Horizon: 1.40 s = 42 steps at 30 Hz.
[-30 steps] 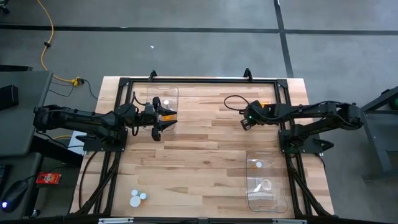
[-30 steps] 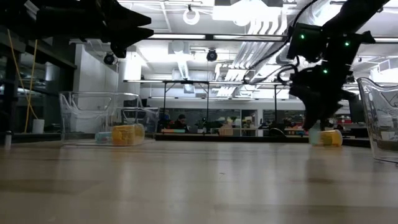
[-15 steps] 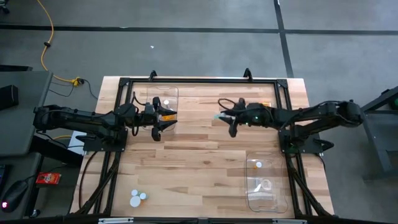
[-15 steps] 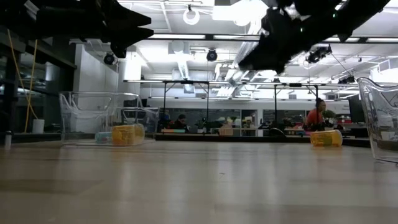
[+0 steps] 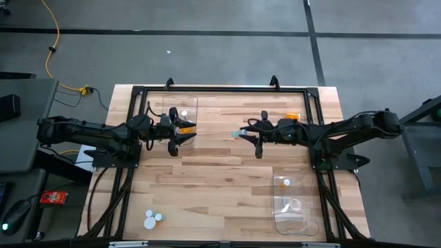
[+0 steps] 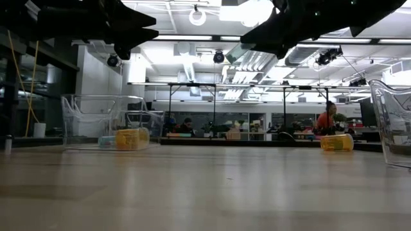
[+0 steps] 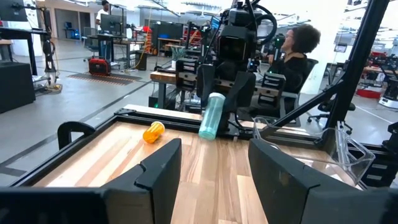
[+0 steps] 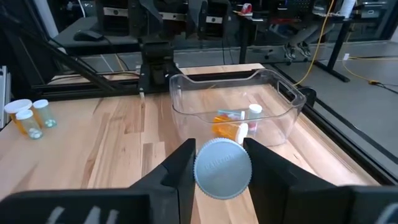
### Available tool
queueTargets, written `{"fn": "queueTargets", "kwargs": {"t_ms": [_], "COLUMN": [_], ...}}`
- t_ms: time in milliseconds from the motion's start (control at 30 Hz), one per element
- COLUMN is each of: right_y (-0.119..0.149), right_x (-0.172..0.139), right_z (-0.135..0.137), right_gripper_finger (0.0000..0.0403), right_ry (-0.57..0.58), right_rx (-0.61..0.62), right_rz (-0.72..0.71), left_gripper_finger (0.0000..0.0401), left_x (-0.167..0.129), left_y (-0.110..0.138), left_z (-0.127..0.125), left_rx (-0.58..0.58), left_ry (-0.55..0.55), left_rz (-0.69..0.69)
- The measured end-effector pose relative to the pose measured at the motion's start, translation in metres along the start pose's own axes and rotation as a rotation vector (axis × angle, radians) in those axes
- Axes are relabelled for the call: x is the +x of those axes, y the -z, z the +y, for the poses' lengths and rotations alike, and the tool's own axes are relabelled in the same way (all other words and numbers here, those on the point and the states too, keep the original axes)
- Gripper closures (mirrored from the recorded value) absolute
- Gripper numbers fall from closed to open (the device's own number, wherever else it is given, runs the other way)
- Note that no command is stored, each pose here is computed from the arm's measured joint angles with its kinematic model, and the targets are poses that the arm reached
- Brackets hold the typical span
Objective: Pick and place medicine bottles into bin by pill shape (circle, oval)
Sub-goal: Put the blue tablet bottle into the right transparent bin
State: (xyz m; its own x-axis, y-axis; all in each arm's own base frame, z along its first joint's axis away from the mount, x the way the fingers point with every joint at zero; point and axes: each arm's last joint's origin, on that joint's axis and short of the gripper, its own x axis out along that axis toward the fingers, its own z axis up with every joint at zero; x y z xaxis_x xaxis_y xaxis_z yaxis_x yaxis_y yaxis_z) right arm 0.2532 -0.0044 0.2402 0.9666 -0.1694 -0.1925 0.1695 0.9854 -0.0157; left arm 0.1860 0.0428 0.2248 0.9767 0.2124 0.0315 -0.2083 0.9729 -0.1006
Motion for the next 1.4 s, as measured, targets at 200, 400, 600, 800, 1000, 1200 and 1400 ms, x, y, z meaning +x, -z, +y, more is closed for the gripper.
{"fn": "queueTargets", "kwargs": {"t_ms": [200, 400, 600, 800, 1000, 1200, 1400], "right_y": [0.000, -0.021, -0.036, -0.038, -0.014, 0.022, 0.045], "right_x": [0.000, -0.004, -0.029, -0.079, -0.123, -0.131, -0.113], "right_z": [0.000, 0.024, 0.080, 0.130, 0.156, 0.170, 0.180], "right_gripper_finger": [0.0297, 0.0297, 0.0297, 0.0297, 0.0297, 0.0297, 0.0290], "right_ry": [0.000, -0.163, -0.314, -0.242, -0.038, 0.146, 0.210], "right_rx": [0.000, 0.023, 0.033, 0.133, 0.315, 0.290, 0.192], "right_rz": [-0.001, -0.009, 0.299, 0.587, 0.825, 0.939, 0.973], "left_gripper_finger": [0.0227, 0.0227, 0.0227, 0.0227, 0.0227, 0.0227, 0.0227], "left_x": [0.000, 0.000, 0.000, 0.000, 0.000, 0.000, 0.000], "left_y": [0.000, 0.000, 0.001, 0.001, 0.001, 0.001, 0.001], "left_z": [0.000, 0.000, 0.000, 0.000, 0.000, 0.000, 0.000], "left_rx": [0.000, 0.000, 0.000, -0.013, -0.027, -0.027, -0.027], "left_ry": [0.000, 0.000, -0.001, -0.001, -0.002, -0.002, -0.002], "left_rz": [0.000, 0.001, 0.015, 0.015, 0.015, 0.015, 0.015]}}
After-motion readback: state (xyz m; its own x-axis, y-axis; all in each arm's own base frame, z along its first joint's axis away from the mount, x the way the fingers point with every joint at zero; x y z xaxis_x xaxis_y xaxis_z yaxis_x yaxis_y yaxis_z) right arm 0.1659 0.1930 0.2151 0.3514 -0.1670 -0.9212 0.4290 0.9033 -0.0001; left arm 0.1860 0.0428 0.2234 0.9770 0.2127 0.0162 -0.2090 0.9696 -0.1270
